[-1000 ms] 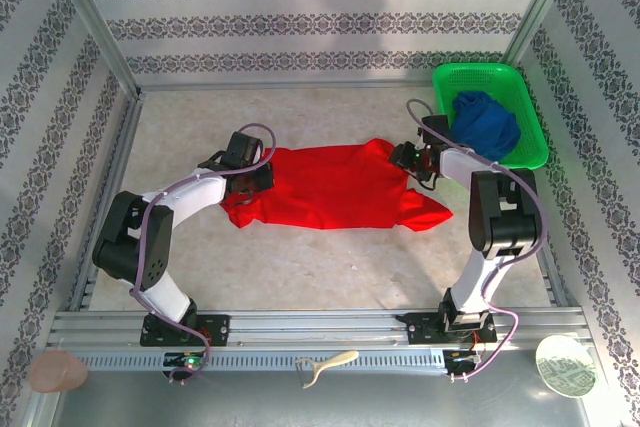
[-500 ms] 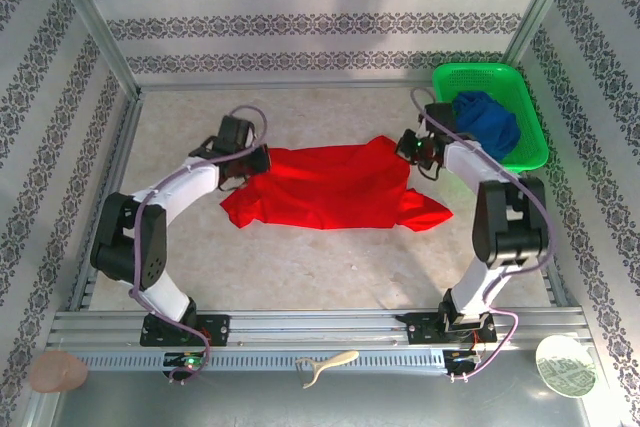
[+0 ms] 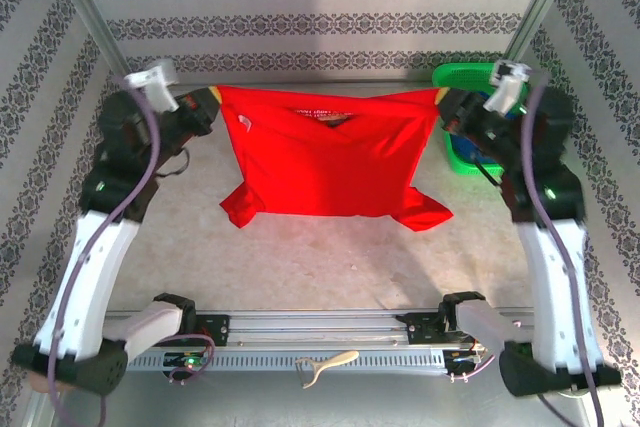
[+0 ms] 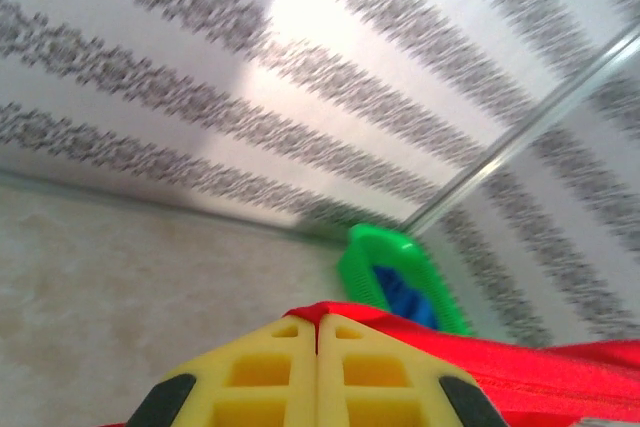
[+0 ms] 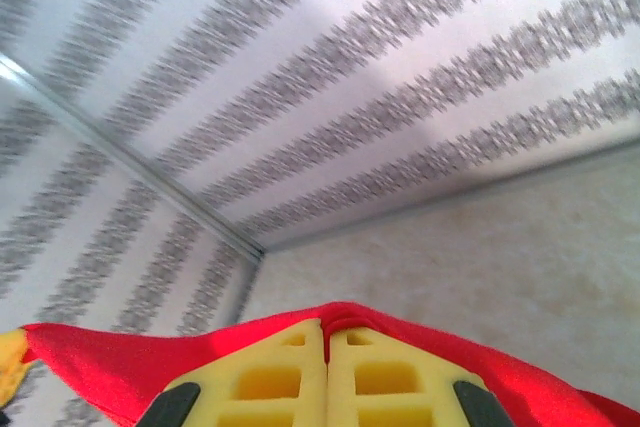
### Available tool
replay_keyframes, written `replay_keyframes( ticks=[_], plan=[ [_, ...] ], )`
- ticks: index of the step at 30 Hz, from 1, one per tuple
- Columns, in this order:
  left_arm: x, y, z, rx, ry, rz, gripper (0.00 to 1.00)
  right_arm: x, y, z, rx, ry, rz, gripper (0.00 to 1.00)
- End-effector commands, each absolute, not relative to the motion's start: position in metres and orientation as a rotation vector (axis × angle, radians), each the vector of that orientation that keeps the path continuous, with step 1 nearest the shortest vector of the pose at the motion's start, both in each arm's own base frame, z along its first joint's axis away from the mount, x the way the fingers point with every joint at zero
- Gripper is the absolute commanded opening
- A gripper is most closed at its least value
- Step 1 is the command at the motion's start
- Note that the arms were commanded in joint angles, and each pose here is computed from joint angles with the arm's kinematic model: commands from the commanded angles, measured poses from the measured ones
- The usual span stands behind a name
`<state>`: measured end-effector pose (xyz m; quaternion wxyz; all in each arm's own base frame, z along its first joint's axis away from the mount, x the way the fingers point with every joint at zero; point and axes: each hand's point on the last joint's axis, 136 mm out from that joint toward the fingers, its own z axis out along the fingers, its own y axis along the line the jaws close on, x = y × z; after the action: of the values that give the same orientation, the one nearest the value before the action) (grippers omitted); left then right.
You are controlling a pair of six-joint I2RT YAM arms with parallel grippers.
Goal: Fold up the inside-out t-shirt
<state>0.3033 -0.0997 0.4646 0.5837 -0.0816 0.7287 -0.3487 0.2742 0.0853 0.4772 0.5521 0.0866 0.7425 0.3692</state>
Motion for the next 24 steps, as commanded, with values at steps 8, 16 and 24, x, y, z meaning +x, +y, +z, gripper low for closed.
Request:
replay_keyframes(
  ticks=[8, 16, 24],
  plan=[
    [0.293, -0.089, 0.507, -0.262, 1.672, -0.810, 0.00, 0.238, 0.089, 0.551, 0.170, 1.613, 0.978, 0.00],
    [0.440, -0.087, 0.444, -0.339, 1.799, -0.721, 0.00, 0.373, 0.092, 0.492, 0.235, 1.790, 0.908, 0.00],
    [0.585, -0.071, 0.474, -0.388, 1.720, -0.768, 0.00, 0.499, 0.109, 0.502, 0.175, 1.782, 0.960, 0.00]
  ],
)
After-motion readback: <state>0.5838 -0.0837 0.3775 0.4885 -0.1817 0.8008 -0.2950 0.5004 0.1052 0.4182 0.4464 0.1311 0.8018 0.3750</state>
